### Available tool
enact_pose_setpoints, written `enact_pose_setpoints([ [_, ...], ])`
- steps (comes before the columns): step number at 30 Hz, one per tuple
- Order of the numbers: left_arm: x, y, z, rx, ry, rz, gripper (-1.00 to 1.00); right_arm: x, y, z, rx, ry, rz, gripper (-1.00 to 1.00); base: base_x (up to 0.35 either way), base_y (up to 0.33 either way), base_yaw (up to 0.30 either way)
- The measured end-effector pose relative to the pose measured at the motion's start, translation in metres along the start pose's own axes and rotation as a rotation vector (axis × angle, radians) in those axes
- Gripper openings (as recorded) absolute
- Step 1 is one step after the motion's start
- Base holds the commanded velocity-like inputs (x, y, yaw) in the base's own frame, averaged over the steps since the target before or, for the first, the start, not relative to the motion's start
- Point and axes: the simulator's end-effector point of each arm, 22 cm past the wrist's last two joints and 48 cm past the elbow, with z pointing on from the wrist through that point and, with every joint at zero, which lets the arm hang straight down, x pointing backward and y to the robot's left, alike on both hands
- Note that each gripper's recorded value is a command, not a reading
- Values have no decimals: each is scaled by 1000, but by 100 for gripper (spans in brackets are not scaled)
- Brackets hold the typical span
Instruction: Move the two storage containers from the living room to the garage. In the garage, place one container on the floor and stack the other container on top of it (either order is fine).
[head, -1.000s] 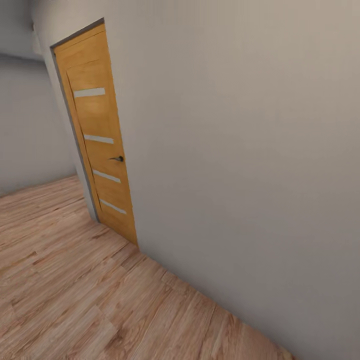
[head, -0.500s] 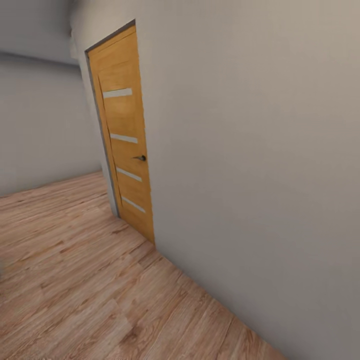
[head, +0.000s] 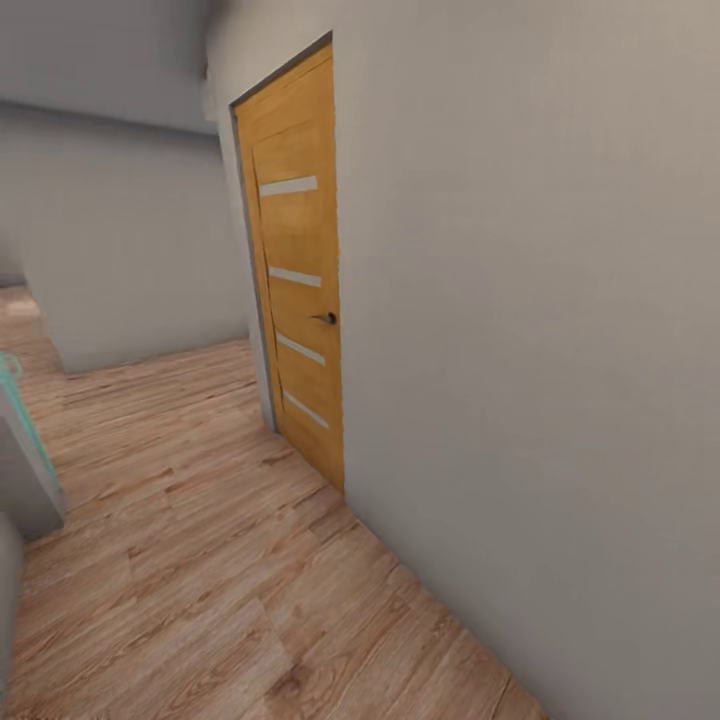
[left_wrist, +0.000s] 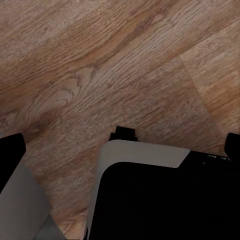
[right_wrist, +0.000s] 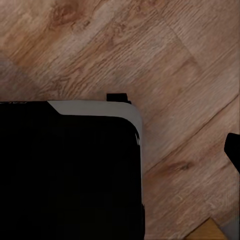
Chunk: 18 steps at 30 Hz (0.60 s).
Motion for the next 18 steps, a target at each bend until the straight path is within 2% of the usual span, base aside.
enact_pose_setpoints([
  [18,0,-1,0,1,0,0,100,0,0,0,0,-1,0,100,242,0,273],
])
